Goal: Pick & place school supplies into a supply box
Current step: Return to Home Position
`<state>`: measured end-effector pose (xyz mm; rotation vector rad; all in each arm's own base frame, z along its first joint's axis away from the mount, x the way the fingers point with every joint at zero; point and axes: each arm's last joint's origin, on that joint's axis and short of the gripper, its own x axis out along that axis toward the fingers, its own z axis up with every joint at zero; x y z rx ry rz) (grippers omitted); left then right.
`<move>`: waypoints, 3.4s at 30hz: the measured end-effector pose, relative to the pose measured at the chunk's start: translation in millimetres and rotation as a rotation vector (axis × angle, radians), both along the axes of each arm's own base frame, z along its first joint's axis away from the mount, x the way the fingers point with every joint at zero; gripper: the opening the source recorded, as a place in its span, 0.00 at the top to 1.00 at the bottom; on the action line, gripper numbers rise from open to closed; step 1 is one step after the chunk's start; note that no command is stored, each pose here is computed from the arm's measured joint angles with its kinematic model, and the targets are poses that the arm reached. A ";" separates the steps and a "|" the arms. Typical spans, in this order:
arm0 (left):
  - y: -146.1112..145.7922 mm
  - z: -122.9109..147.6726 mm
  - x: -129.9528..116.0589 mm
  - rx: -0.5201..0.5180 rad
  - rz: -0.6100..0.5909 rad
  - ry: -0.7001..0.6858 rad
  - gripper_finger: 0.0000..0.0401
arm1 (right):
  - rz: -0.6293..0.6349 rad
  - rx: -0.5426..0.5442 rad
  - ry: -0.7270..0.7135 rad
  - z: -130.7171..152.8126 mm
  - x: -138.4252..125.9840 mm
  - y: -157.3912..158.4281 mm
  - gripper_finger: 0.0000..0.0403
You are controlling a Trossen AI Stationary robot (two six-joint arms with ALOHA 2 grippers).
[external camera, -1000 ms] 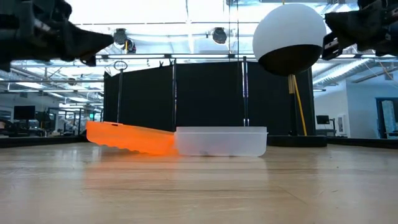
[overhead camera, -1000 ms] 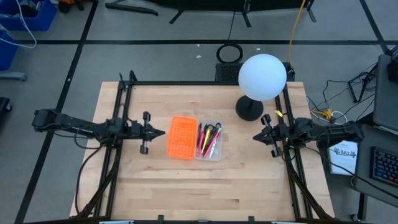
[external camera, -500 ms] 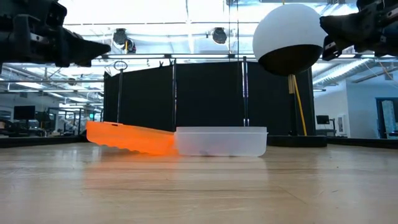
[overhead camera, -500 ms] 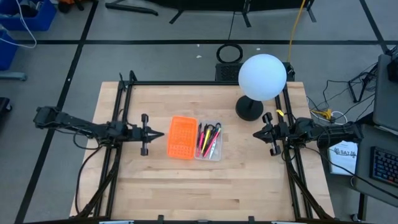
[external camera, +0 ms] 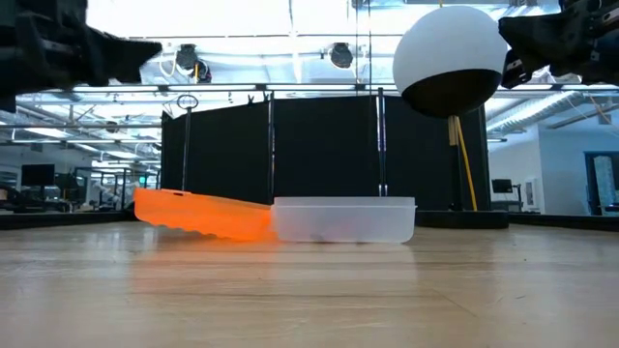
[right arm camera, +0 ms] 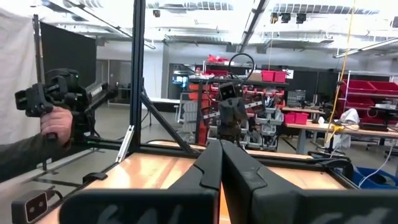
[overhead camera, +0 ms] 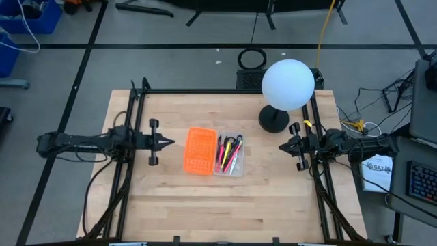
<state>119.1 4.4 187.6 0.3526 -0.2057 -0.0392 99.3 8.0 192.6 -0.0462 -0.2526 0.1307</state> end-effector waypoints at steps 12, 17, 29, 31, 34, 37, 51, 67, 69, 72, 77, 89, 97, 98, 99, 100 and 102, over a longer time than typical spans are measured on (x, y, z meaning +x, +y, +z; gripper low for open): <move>-1.9 -10.6 -22.8 -0.055 -0.010 0.087 1.00 | 0.008 0.030 -0.056 4.4 -6.1 -0.3 1.00; -0.6 -19.1 -21.1 -0.096 0.044 0.180 1.00 | -0.033 -0.017 0.052 -6.6 -4.1 -1.0 1.00; -4.2 -28.8 -14.1 -0.124 0.010 0.302 1.00 | -0.090 0.024 0.199 -20.0 -1.5 -2.7 1.00; -4.6 -29.2 -13.8 -0.141 0.005 0.307 1.00 | -0.088 0.022 0.186 -18.7 -1.6 -2.7 1.00; -5.8 -28.5 -14.0 -0.170 -0.011 0.303 1.00 | -0.066 0.015 0.148 -15.2 -2.0 -2.0 1.00; -8.3 -28.4 -14.1 -0.166 -0.036 0.304 1.00 | -0.030 0.011 0.133 -13.8 -2.2 -1.0 1.00; -12.4 -25.5 -14.0 -0.170 -0.066 0.275 0.98 | -0.030 -0.022 0.120 -12.9 -2.4 -0.8 1.00; -11.9 -25.4 -13.9 -0.346 -0.059 0.287 0.99 | -0.029 -0.022 0.121 -13.0 -2.4 -0.8 1.00; -11.9 -25.4 -13.9 -0.346 -0.059 0.287 0.99 | -0.029 -0.023 0.121 -13.1 -2.3 -0.8 1.00; -11.9 -25.4 -13.9 -0.346 -0.058 0.287 0.95 | -0.029 -0.023 0.121 -13.1 -2.3 -0.8 1.00; -11.8 -25.4 -13.9 -0.346 -0.058 0.286 0.89 | -0.029 -0.023 0.121 -13.1 -2.3 -0.8 1.00; -11.8 -25.3 -13.9 -0.345 -0.058 0.286 0.86 | -0.029 -0.023 0.121 -13.1 -2.3 -0.8 1.00; -11.9 -25.3 -13.9 -0.345 -0.058 0.286 0.86 | -0.028 -0.023 0.121 -13.1 -2.3 -0.8 1.00; -11.9 -25.3 -13.9 -0.345 -0.058 0.286 0.86 | -0.028 -0.023 0.121 -13.1 -2.3 -0.8 1.00; -11.9 -25.3 -13.9 -0.345 -0.058 0.286 0.86 | -0.028 -0.023 0.121 -13.1 -2.3 -0.8 1.00; -11.9 -25.3 -13.9 -0.345 -0.058 0.286 0.86 | -0.028 -0.023 0.121 -13.1 -2.3 -0.8 1.00; -11.9 -25.3 -13.9 -0.345 -0.058 0.286 0.86 | -0.028 -0.023 0.121 -13.1 -2.3 -0.8 1.00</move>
